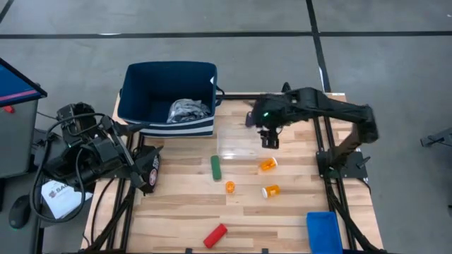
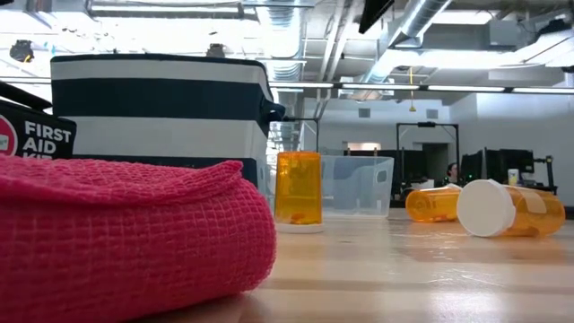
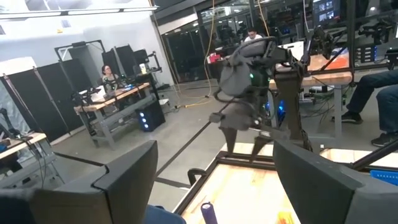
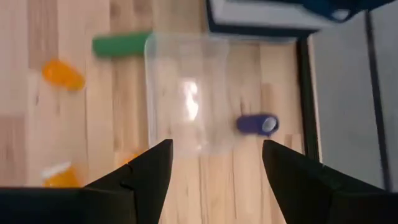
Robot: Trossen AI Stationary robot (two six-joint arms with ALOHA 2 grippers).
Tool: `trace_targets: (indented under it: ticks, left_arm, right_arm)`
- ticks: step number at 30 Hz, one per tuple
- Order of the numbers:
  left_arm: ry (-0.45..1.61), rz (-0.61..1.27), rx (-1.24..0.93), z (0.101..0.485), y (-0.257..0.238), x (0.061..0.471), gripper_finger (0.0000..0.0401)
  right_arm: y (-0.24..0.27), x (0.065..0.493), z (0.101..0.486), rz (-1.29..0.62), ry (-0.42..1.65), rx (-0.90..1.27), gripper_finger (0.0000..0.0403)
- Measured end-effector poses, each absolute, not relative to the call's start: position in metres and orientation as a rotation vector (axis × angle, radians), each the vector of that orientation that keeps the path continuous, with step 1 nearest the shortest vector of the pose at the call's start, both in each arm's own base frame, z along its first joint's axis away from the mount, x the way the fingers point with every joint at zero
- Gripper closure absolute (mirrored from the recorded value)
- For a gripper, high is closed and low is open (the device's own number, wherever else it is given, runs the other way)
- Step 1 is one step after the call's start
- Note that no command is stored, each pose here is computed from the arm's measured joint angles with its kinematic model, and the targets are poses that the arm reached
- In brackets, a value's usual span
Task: Pick & place medical supplies in basket/bin
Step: Put the blue bandage into the transparent bin
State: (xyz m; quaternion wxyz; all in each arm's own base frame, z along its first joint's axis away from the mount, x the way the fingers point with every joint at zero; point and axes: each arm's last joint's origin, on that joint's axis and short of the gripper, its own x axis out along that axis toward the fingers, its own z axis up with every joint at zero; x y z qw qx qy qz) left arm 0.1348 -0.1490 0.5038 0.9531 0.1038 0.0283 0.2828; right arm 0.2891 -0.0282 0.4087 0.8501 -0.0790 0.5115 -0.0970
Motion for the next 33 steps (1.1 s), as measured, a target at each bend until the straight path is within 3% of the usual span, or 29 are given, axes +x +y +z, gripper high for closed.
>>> trace_targets:
  ticks: [7, 22, 27, 33]
  left_arm:
    - [0.061, 0.595, 0.214, 0.504, -0.146, 0.138, 0.0091]
    - [0.05, 0.66, 0.159, 0.504, -0.137, 0.147, 0.0091]
    - [0.046, 0.66, 0.149, 0.502, -0.139, 0.148, 0.0091]
    - [0.034, 0.662, 0.112, 0.495, -0.141, 0.15, 0.0091]
  right_arm:
    - [-0.049, 0.28, 0.372, -0.192, 0.937, -0.067, 0.0159]
    - [-0.094, 0.343, 0.264, -0.223, 1.244, 0.017, 0.0159]
    - [-0.108, 0.345, 0.26, -0.279, 1.223, 0.062, 0.0159]
    - [-0.123, 0.342, 0.293, -0.495, 1.127, 0.243, 0.0159]
